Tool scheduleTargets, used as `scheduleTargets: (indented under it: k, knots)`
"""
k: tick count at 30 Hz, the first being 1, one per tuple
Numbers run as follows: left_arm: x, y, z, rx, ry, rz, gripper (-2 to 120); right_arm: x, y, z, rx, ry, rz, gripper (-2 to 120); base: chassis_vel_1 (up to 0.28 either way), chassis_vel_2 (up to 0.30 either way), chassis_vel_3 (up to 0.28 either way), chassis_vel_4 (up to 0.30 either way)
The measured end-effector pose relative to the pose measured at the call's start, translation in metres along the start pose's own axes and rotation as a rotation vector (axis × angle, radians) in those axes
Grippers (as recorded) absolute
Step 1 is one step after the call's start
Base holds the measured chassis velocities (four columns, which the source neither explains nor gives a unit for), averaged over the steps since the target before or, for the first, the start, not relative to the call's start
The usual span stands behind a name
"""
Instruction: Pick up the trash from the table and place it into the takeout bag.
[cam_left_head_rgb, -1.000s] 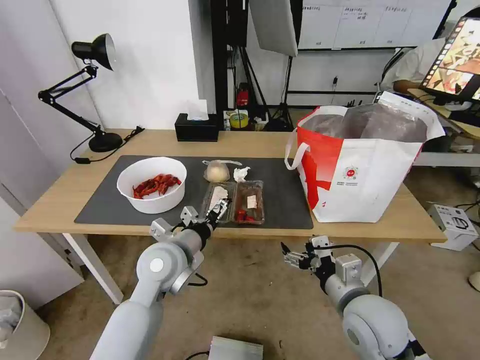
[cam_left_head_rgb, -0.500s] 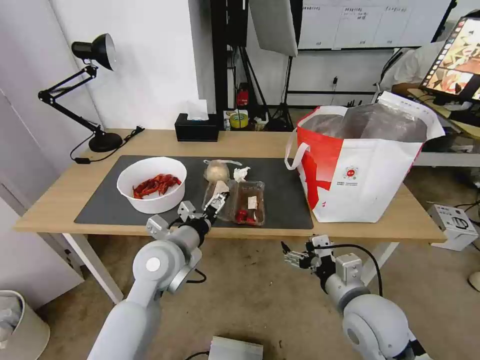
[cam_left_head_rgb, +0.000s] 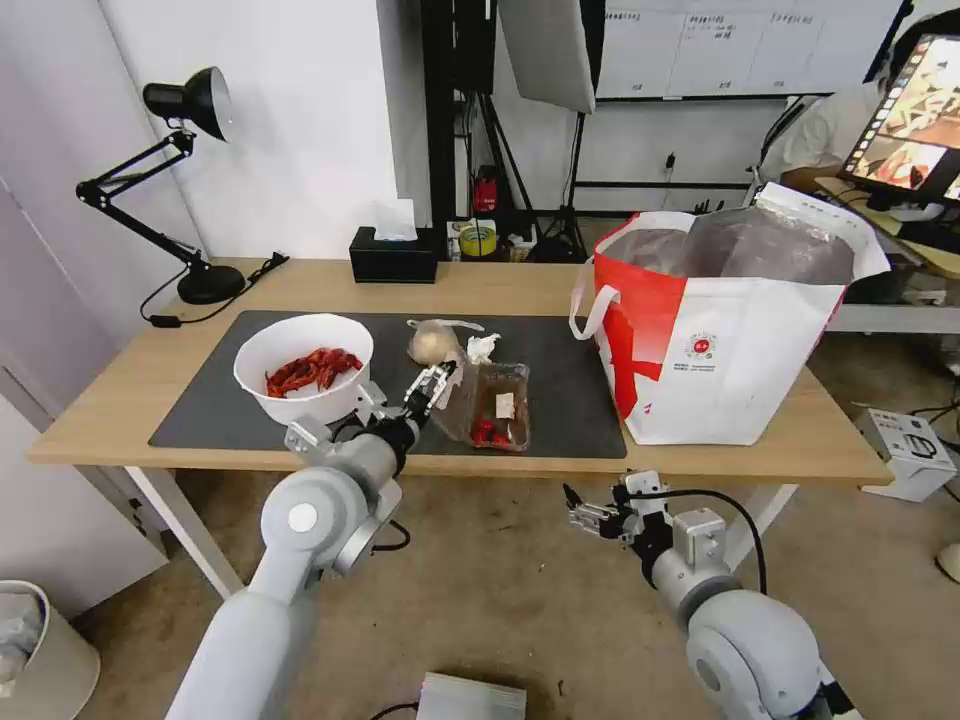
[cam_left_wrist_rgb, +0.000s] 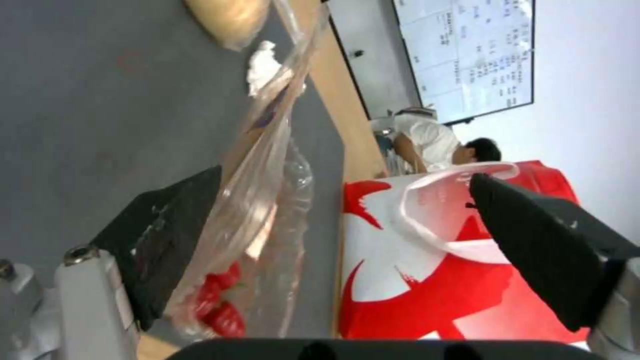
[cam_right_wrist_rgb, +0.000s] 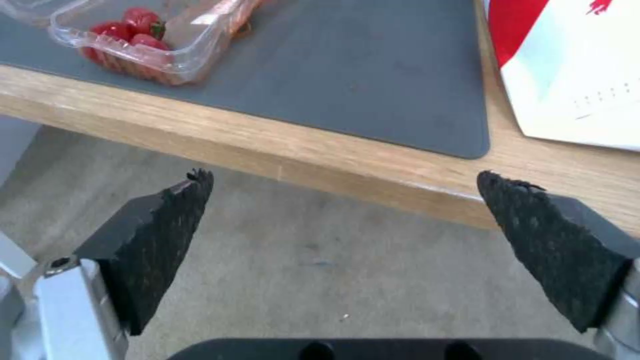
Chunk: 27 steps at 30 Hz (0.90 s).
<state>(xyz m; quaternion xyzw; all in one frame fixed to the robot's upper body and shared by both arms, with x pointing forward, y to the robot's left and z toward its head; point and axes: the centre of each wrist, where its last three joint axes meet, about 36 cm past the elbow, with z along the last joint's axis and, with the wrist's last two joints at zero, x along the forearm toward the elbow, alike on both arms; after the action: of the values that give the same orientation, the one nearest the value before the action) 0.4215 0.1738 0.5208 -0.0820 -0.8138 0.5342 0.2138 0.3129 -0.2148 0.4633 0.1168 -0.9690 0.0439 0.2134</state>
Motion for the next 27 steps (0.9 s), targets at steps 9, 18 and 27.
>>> scheduleTargets:
  k: [9, 18, 27]
  knots:
    - [-0.015, -0.011, 0.005, -0.021, 0.025, 0.021, 100, 0.001, -0.002, 0.001, 0.002, 0.003, 0.008, 100, 0.000, 0.000, 0.000, 0.000]
    - [-0.029, -0.018, 0.021, -0.044, 0.077, 0.026, 100, 0.002, -0.006, 0.000, 0.000, 0.002, 0.020, 100, 0.000, 0.000, 0.000, 0.000]
    - [-0.040, -0.029, 0.030, -0.148, 0.107, 0.034, 100, 0.008, -0.009, -0.001, -0.002, -0.004, 0.035, 100, 0.000, 0.000, 0.000, 0.000]
